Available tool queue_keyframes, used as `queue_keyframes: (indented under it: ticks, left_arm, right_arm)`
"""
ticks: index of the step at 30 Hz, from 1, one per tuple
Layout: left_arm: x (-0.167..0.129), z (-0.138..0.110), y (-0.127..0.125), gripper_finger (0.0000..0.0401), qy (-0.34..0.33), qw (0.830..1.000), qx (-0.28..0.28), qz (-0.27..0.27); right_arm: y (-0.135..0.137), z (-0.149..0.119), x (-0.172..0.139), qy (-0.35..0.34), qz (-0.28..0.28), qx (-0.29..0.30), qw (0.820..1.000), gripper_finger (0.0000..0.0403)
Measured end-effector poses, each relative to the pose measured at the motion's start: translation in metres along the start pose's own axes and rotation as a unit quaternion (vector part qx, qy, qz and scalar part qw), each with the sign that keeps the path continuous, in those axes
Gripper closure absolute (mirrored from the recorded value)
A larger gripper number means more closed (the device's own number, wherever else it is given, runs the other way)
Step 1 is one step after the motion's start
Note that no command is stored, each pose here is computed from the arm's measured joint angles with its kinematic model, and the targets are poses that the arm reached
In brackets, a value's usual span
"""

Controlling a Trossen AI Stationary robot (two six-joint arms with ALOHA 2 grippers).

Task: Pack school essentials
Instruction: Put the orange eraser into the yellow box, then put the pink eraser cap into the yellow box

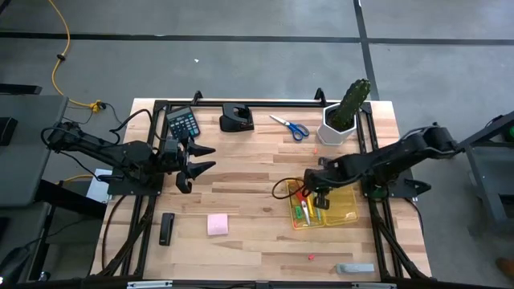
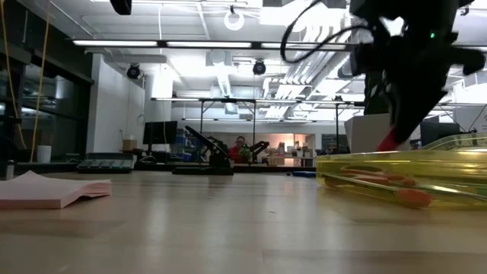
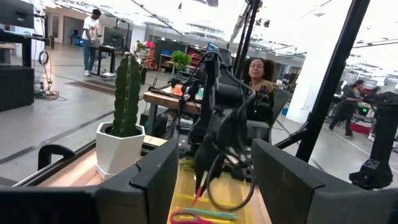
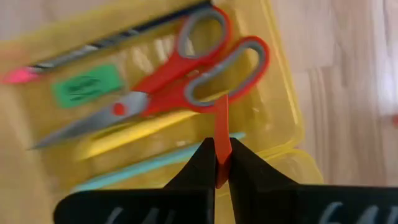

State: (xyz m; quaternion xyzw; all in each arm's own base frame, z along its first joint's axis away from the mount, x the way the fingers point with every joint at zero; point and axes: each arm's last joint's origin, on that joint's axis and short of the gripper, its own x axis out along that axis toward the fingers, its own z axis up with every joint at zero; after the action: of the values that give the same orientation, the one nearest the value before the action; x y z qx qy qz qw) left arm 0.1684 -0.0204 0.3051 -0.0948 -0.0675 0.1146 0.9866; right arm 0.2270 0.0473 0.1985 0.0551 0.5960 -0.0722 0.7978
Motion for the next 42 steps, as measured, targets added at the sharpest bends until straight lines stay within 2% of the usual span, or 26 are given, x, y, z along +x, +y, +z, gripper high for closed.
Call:
queue_keyframes:
  ticks: [5,18,21,25,30,33,38,42]
  left_arm:
    - [0.000,0.000,0.000,0.0211,0.000,1.000,0.000,0.001]
    - [0.000,0.000,0.000,0.0211,0.000,1.000,0.000,0.001]
    - [0.000,0.000,0.000,0.0211,0.000,1.000,0.000,0.001]
    - [0.000,0.000,0.000,0.0211,0.002,1.000,0.001,0.001]
    - [0.000,0.000,0.000,0.0211,0.002,1.000,0.001,0.002]
    - [0.000,-0.001,0.001,0.0211,0.003,1.000,0.002,0.003]
    - [0.000,-0.001,0.001,0.0211,0.003,1.000,0.002,0.007]
    - [0.000,-0.001,0.001,0.0211,0.003,1.000,0.002,0.007]
  right_arm:
    - [0.000,0.001,0.019,0.037,-0.039,0.000,0.999,0.0392]
    - [0.002,0.001,0.029,0.059,-0.040,0.022,0.997,0.0368]
    - [0.004,0.000,0.029,0.070,-0.015,0.015,0.997,0.0346]
    - [0.005,0.000,0.028,0.076,-0.001,0.014,0.997,0.0292]
    - [0.013,0.016,0.007,0.039,0.017,-0.009,0.999,0.0219]
    - [0.018,0.025,-0.014,0.009,0.031,-0.026,0.999,0.0188]
    - [0.022,0.019,-0.041,-0.037,0.054,-0.024,0.998,0.0168]
    - [0.023,0.000,-0.052,-0.093,0.060,0.023,0.994,0.0167]
